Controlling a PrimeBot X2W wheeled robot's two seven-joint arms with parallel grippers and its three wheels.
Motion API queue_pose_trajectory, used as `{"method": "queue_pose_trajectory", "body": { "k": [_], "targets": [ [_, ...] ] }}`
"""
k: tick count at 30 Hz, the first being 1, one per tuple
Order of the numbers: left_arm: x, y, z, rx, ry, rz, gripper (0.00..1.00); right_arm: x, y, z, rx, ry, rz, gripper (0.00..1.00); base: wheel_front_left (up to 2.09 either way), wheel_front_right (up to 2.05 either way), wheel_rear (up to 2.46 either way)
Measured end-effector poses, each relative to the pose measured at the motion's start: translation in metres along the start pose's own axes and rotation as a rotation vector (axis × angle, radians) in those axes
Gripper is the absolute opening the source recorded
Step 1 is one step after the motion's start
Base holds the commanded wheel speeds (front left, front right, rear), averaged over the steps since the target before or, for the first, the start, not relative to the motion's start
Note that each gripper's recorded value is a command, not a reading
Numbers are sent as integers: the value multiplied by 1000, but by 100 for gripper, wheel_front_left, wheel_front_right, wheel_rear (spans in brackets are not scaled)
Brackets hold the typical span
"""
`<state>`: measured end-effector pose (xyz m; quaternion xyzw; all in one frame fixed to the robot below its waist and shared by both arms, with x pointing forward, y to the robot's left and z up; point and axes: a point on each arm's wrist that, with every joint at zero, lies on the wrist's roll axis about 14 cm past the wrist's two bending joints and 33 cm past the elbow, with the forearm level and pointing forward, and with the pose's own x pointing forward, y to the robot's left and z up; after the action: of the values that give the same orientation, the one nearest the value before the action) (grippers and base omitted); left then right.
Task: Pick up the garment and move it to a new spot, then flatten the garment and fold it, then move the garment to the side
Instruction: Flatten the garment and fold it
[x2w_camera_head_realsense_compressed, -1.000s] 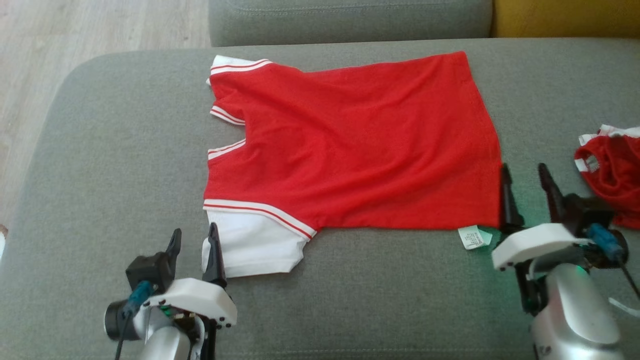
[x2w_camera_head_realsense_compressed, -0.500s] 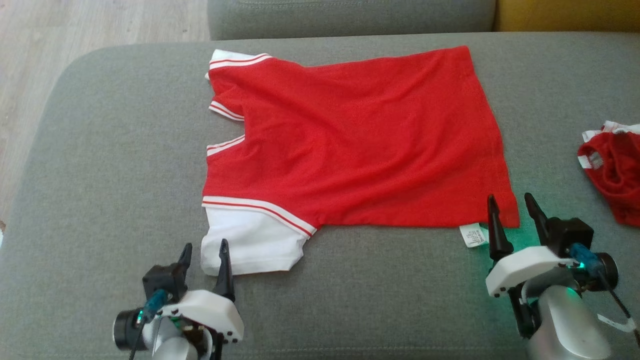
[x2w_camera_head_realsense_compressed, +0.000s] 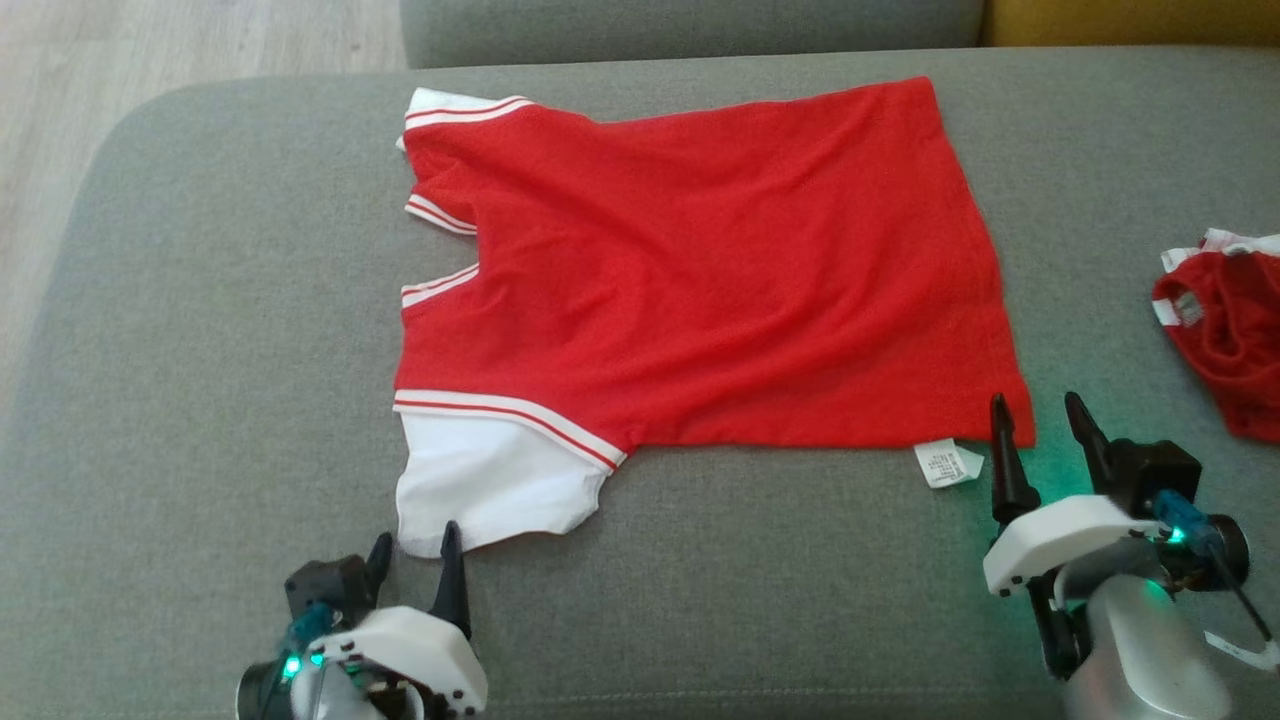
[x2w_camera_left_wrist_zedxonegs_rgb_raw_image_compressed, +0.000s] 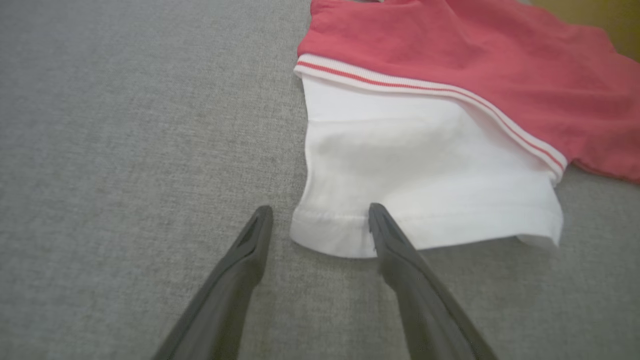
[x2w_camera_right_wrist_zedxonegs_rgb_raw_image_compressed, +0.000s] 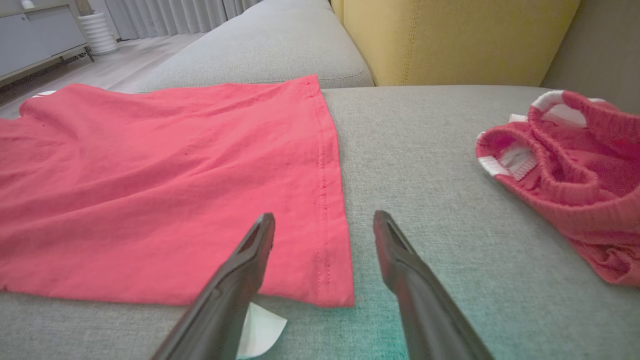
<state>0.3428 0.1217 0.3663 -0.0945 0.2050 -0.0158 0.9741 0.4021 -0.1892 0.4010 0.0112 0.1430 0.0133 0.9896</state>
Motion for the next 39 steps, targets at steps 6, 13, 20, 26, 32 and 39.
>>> {"method": "queue_pose_trajectory", "body": {
  "k": [6, 13, 20, 26, 32, 39],
  "targets": [
    [6, 1, -1, -3, 8, -3, 100, 0, -4, -7, 5, 19, -13, 100, 0, 0, 0],
    [12, -7, -2, -13, 24, -43, 0, -5, -8, -39, 12, 125, -29, 100, 0, 0, 0],
    [12, -5, -1, -18, 18, -47, 0, 12, -1, -37, 26, 142, -13, 97, 0, 0, 0],
    [12, -6, 5, -21, -1, -51, 0, 16, 7, -39, 53, 152, 2, 0, 0, 0, 0],
    [13, -18, 54, -31, -155, -95, 0, 15, 9, -18, 82, 82, 6, 0, 0, 0, 0],
    [-1, -16, 146, -40, -439, -112, 0, 12, 24, 71, 110, -191, 63, 0, 0, 0, 0]
  ]
}}
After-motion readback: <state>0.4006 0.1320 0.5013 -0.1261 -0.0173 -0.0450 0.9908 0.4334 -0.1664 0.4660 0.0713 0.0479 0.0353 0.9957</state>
